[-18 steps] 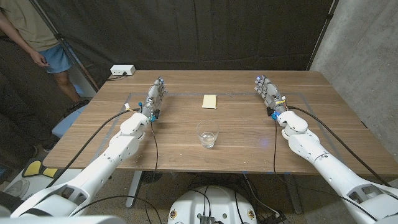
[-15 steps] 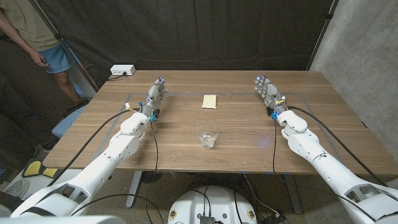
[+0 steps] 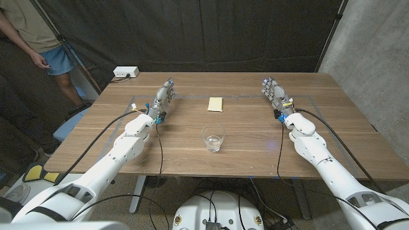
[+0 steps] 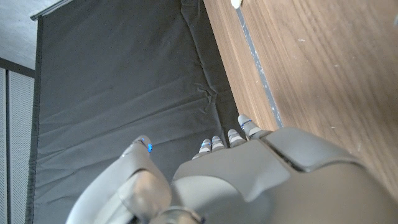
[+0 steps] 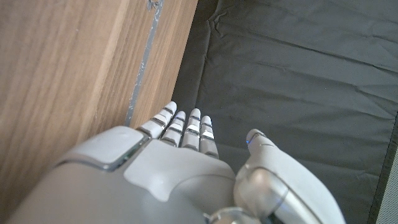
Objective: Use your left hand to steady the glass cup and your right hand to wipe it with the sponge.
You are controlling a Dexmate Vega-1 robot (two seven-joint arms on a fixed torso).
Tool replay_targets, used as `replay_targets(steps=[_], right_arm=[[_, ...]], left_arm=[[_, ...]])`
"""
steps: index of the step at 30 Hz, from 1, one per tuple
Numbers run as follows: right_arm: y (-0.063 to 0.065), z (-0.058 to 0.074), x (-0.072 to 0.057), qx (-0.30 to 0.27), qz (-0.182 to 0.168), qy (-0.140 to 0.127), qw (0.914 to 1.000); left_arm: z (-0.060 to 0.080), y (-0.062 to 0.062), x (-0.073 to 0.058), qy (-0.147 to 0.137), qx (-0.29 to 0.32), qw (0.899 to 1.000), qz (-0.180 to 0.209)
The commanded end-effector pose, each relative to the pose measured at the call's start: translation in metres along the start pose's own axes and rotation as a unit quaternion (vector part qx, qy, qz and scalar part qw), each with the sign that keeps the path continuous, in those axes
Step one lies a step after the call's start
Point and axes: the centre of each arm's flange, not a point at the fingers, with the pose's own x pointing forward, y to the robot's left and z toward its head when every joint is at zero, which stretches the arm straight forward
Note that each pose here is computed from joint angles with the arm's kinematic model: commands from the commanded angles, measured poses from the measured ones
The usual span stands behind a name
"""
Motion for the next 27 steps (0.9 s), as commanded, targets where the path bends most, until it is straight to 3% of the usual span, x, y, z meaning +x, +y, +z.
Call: replay_targets(steps=[1, 17, 27], right_arm=[[0.004, 0.002, -0.009, -0.011, -0.001, 0.006, 0.9999], [0.016, 0.006, -0.031, -0.016, -0.002, 0.003, 0.9999], [0.022, 0.013, -0.048, -0.031, -0.007, 0.002, 0.9995]], left_arm=[[0.004, -0.005, -0.004, -0.002, 0.038, 0.998, -0.042], [0.016, -0.016, -0.02, -0.02, 0.093, 0.988, -0.123], [0.02, -0.033, -0.03, -0.026, 0.116, 0.975, -0.189]])
